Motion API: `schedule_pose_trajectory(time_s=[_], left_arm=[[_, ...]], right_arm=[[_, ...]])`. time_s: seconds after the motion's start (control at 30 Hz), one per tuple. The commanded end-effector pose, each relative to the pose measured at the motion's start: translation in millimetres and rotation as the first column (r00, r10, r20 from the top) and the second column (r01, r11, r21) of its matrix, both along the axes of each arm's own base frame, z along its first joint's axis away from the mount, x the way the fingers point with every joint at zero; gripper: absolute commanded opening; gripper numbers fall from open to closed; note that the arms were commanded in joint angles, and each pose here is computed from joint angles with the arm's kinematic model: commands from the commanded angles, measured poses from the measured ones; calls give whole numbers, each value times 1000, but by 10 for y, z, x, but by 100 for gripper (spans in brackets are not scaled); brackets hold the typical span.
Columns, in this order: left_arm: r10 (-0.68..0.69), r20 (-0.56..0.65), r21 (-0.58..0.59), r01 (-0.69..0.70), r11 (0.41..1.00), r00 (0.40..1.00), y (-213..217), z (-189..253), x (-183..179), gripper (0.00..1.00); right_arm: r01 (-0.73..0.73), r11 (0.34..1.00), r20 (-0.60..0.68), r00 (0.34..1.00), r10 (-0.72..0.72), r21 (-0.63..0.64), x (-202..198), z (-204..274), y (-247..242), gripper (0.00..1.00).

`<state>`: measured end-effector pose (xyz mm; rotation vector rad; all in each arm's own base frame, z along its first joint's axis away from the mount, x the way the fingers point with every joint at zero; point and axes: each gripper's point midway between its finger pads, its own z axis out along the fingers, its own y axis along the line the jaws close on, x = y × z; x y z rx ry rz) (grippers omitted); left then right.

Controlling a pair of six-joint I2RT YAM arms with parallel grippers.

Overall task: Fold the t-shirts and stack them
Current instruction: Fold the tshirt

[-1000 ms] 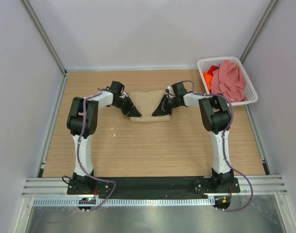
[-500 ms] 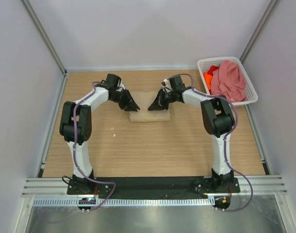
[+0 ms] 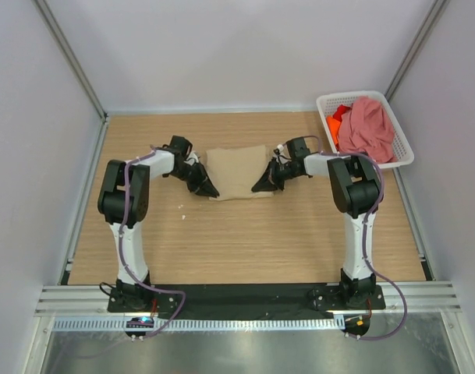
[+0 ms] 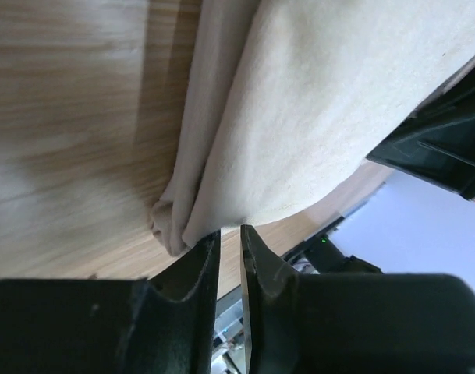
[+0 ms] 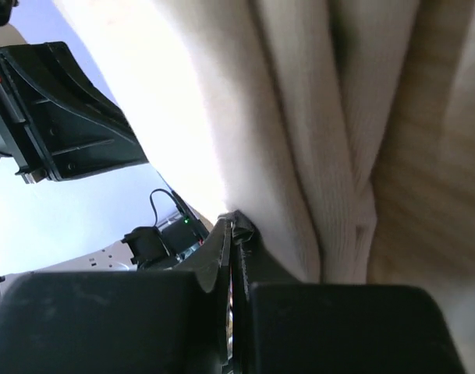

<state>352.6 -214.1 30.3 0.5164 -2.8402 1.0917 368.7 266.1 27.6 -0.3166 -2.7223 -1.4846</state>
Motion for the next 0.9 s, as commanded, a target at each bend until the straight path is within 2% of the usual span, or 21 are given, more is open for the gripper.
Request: schedule_pose_trajectory(time_s=[0.0,0.1,0.23,0.33,0.5,0.57,0.63,0.67,0.7,0.87], left_arm=[[-9,47,153,1,988,999,275,60,-69,18],[3,145,91,-16,996,989,125,537,86,21],[21,171,15,-23,1000,985,-30,667,232,23],[39,120,15,-41,999,992,-60,402,301,22],[34,13,121,-35,992,999,120,-292,182,20],[46,-9,153,-44,987,999,229,-433,146,18],[26,8,162,-27,986,1000,247,-393,150,18],[14,18,194,-17,981,1000,276,-352,137,18],[-9,88,195,-8,981,996,246,-144,241,18],[-7,228,150,-28,988,974,109,422,543,25]], right_arm=[[1,1000,145,989,2,-15,168,547,-22,1],[4,1000,179,984,-5,8,247,756,18,1],[6,1000,155,988,-6,-3,254,589,2,1],[9,1000,113,994,-6,-21,181,286,-51,1],[10,998,45,999,-7,-59,-64,-166,-257,1],[14,997,38,999,-11,-80,-80,-267,-367,1],[4,996,20,1000,-2,-93,-85,-237,-414,1],[-2,996,71,997,9,-93,16,-93,-398,1],[-1,996,92,996,10,-93,67,-5,-391,1],[23,998,206,979,-11,-56,467,553,-291,1]])
